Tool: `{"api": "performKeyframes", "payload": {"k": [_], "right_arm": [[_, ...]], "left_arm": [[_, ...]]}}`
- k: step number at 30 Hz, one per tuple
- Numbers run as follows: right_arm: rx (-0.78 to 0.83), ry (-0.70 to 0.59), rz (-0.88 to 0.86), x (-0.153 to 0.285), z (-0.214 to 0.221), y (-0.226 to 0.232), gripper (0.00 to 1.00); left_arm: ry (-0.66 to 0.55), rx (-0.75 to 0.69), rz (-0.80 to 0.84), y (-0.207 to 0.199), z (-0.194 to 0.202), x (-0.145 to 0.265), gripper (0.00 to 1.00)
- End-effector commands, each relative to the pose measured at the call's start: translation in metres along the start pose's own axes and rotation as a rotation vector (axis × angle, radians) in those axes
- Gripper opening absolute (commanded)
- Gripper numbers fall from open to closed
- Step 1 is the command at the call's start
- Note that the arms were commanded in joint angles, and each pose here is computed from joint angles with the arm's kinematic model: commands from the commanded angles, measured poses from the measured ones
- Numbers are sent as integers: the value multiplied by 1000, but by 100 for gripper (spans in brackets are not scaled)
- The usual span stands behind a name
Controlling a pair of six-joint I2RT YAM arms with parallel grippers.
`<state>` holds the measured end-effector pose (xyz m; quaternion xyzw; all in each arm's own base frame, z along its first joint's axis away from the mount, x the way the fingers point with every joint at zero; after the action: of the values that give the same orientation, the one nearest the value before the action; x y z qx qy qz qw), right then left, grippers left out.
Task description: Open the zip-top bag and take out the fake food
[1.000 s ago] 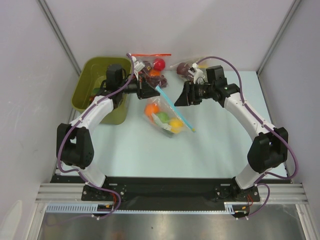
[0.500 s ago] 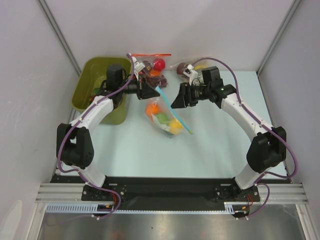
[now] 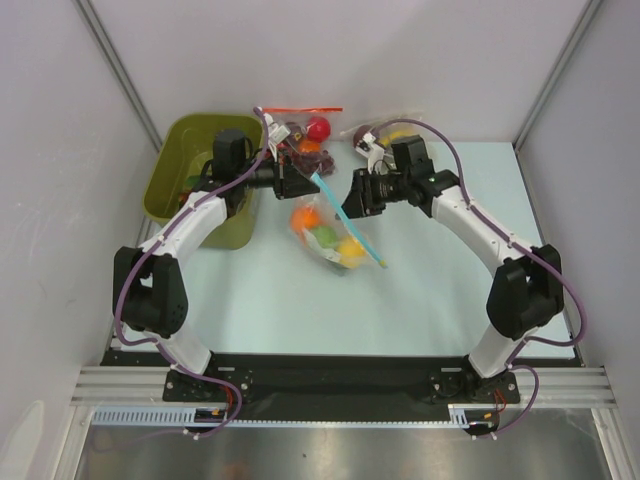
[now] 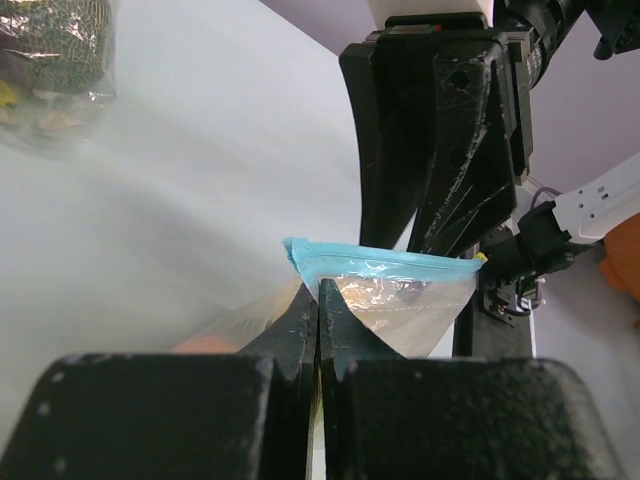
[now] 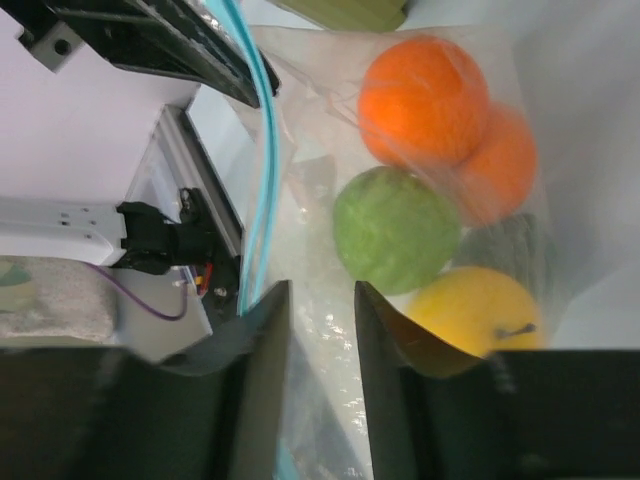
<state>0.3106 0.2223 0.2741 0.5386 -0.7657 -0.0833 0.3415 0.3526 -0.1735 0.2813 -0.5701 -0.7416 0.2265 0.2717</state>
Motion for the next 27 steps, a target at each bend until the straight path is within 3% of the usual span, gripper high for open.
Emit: {"api": "performKeyframes", "payload": {"k": [1, 5, 12, 15, 19, 23, 25, 27], "right_arm": [[67, -62, -49, -2, -22, 11, 29], [69, -65, -58, -4, -27, 13, 0], [99, -91, 15, 8, -40, 17, 0], [101, -92, 8, 13, -42, 18, 0], [106, -95, -4, 19, -44, 25, 0], [103, -88, -36, 23, -41, 32, 0], [97, -84, -35, 23, -37, 32, 4], [101, -97, -27, 27, -38, 35, 16]], "left_arm": [[-24, -103, 25, -15, -13, 3, 0], [-25, -103, 22, -15, -13, 3, 1], [-39, -115, -2, -23, -16, 7, 20], [-40, -122, -20, -26, -16, 10, 17], [-30, -116, -40, -21, -12, 10, 6], [-31, -116, -46, -19, -10, 10, 7], [-30, -118, -48, -18, -10, 10, 7], [-27, -115, -54, -17, -10, 10, 8]]}}
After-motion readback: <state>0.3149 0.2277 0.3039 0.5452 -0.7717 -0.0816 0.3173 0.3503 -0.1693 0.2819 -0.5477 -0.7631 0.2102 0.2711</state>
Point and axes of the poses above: each gripper's point midway between its finger pads, its own x axis back along the fingers, its own y axis along the line the jaws close on, z = x × y, the point moved 9 cm from there along x, back along the fingers, and after that the axes turned 13 degrees about x, right-handed, at the moved point
